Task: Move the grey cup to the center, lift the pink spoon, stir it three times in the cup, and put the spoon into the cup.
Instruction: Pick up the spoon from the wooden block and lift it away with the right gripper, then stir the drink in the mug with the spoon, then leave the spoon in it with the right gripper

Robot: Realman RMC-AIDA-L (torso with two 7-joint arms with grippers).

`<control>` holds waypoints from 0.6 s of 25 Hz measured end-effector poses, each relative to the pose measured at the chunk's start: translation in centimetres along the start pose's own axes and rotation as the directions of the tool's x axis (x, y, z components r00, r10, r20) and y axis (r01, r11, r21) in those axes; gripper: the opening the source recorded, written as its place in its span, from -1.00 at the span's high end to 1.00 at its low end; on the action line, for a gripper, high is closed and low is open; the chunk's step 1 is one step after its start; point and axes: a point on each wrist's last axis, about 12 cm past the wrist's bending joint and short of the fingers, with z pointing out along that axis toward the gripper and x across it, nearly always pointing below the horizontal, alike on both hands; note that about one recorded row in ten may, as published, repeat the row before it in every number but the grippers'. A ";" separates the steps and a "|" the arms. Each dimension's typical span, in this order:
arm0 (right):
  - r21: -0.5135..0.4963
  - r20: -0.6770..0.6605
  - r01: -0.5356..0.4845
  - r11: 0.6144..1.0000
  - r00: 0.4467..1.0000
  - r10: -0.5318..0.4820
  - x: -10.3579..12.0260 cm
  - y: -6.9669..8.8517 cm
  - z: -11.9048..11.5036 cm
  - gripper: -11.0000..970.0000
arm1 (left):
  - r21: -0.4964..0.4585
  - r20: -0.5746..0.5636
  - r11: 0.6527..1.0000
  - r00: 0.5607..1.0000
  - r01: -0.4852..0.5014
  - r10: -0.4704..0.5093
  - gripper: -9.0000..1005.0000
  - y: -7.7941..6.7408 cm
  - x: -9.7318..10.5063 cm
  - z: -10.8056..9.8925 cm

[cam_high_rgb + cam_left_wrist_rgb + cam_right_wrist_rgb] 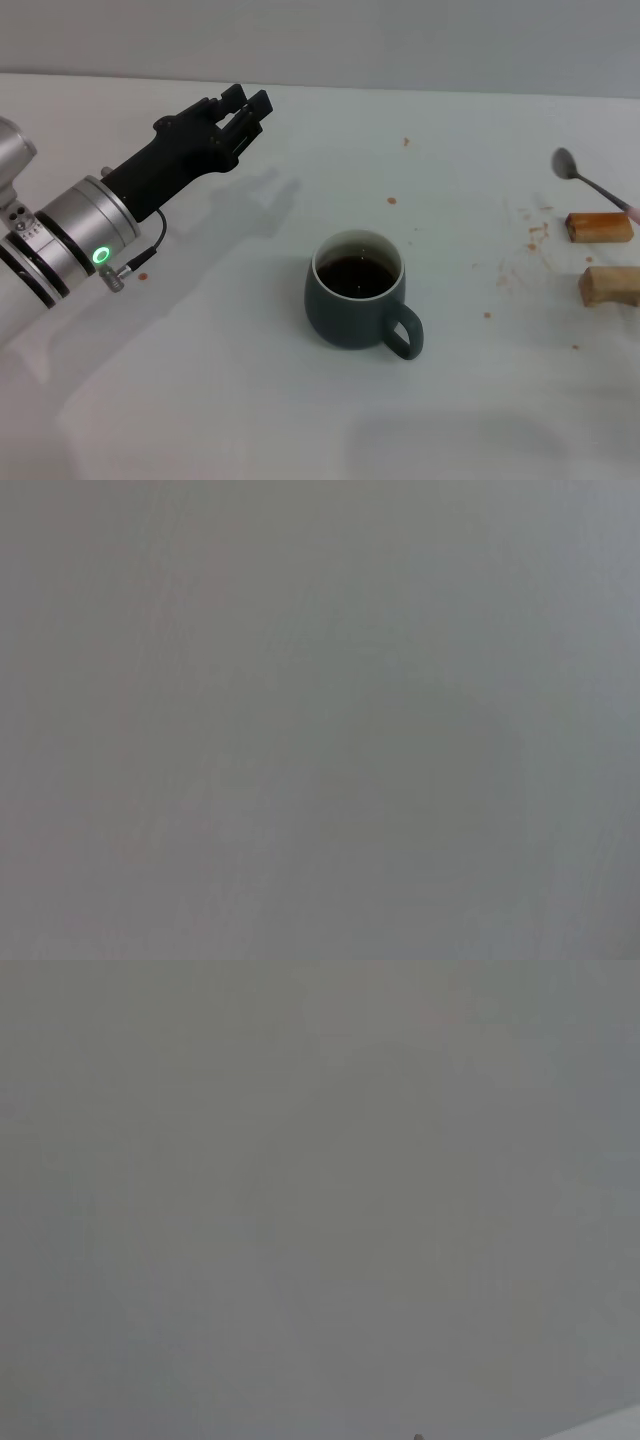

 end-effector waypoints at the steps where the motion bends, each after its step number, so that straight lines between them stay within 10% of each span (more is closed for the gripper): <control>1: -0.019 -0.010 -0.007 1.000 1.000 0.007 -0.4 -0.1 0.2 0.77 | 0.000 0.000 1.000 1.000 0.000 0.000 0.23 0.0 0.0 0.0; 15: -0.221 -0.192 -0.071 0.973 0.981 0.028 -10.6 -2.0 2.9 0.77 | -0.020 0.015 1.000 1.000 0.007 -0.006 0.23 0.2 0.0 -0.5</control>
